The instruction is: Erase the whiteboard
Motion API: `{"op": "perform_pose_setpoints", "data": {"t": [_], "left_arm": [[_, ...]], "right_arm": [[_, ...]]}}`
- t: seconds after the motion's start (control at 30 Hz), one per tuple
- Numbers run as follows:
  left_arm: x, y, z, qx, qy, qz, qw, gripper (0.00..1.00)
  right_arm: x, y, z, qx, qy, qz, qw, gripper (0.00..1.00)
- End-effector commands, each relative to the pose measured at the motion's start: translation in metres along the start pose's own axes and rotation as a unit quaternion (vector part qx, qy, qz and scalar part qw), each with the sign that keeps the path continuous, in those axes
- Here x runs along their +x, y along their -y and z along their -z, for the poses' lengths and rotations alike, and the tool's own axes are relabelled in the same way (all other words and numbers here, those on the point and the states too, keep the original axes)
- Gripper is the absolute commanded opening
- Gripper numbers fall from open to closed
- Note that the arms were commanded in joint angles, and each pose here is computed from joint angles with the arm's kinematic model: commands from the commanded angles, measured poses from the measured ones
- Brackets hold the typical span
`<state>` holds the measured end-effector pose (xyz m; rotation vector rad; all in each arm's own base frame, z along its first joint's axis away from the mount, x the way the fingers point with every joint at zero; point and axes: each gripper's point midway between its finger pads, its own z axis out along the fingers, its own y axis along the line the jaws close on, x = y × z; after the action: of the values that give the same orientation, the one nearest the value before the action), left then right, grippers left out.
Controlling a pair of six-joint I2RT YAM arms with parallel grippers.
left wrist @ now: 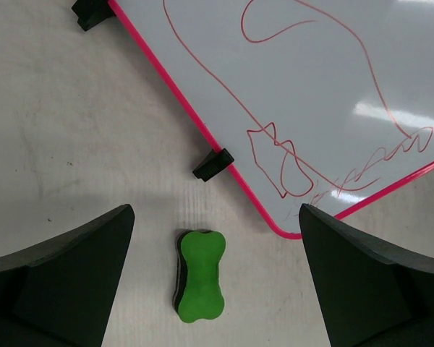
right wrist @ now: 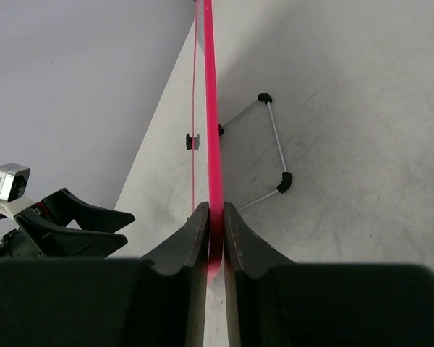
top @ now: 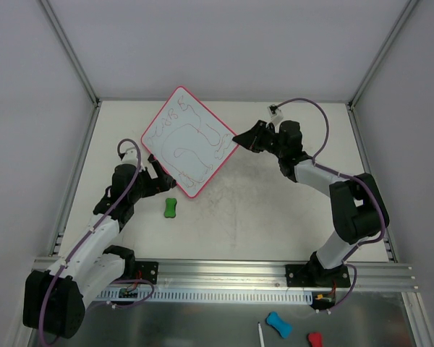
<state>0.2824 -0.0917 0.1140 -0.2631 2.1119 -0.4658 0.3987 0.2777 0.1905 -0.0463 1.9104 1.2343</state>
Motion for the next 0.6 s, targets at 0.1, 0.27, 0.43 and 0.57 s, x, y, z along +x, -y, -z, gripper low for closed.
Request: {"op": "perform_pose_setpoints", "data": {"t": [0.1, 0.27, 0.43, 0.57], "left_arm": [[0.000, 0.002, 0.013, -0.016, -0.028, -0.003, 0.999, 0.99], [0.014, 0.001, 0.016, -0.009, -0.059, -0.014, 0.998, 0.98], [0.029, 0.002, 0.015, -0.005, -0.087, -0.027, 0.996, 0.95], [0.044, 0.013, 0.014, 0.009, -0.112, -0.067, 0.991, 0.89]], "right_arm": [[-0.010, -0.007, -0.009, -0.013, 0.005, 0.011, 1.000, 0.05], [-0.008, -0.006, -0.013, -0.015, -0.002, 0.001, 1.000, 0.00], [-0.006, -0.004, -0.013, -0.014, -0.003, -0.002, 1.000, 0.00], [-0.005, -0.003, -0.012, -0.011, -0.002, -0.002, 1.000, 0.00]]}}
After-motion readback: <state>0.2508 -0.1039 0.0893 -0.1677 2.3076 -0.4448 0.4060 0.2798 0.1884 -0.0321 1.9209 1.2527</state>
